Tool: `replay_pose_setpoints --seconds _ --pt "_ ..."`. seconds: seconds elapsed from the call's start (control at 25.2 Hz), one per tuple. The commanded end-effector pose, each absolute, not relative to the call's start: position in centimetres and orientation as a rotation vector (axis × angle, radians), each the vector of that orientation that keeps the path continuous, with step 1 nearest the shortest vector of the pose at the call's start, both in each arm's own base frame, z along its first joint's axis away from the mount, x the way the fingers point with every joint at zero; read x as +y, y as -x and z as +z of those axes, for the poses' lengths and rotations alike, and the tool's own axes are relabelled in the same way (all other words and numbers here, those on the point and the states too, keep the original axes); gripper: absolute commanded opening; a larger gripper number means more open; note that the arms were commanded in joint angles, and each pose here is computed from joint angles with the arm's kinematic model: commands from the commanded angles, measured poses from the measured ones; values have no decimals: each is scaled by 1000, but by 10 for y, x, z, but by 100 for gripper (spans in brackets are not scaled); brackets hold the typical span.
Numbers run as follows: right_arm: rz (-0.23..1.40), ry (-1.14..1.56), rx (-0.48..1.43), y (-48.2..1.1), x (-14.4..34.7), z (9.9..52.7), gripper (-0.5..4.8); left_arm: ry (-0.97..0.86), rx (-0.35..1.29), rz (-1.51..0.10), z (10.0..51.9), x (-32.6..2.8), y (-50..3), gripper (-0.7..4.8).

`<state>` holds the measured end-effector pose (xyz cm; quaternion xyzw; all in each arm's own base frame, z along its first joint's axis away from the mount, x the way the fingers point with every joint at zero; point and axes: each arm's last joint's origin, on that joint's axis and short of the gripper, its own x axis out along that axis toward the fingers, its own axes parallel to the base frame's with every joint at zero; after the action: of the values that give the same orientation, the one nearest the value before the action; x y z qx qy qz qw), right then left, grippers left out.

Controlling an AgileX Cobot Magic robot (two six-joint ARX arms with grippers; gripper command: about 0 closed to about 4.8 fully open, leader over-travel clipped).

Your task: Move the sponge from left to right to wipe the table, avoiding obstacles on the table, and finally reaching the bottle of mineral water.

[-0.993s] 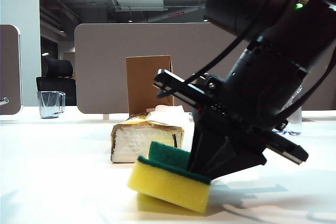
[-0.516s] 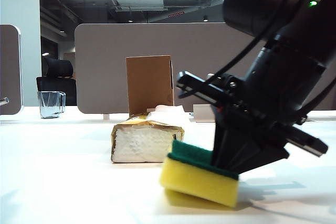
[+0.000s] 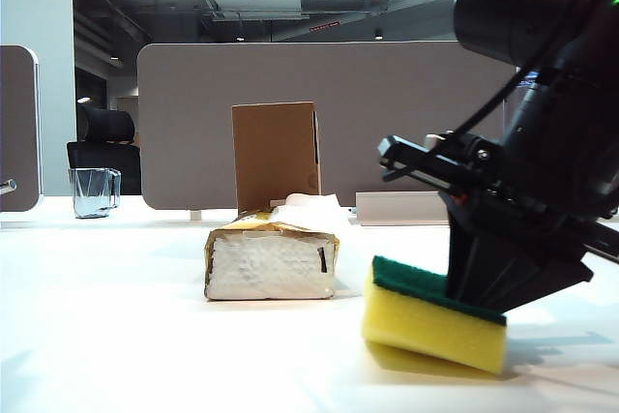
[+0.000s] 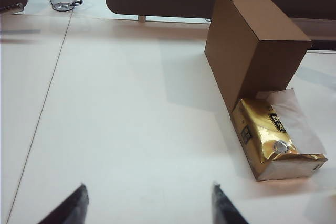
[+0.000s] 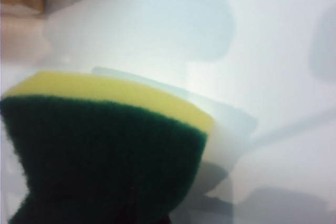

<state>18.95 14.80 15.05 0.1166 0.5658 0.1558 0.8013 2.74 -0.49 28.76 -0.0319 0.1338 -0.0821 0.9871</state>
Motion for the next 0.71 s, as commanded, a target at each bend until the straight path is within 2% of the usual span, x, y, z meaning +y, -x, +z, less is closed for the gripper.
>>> replay_pose_setpoints --seconds 0.04,0.71 --pt "223 -159 1272 -184 134 142 -9 70 248 -166 291 -5 -27 301" --pt "154 -169 1254 -174 92 147 -9 69 247 -160 291 -4 -27 300"
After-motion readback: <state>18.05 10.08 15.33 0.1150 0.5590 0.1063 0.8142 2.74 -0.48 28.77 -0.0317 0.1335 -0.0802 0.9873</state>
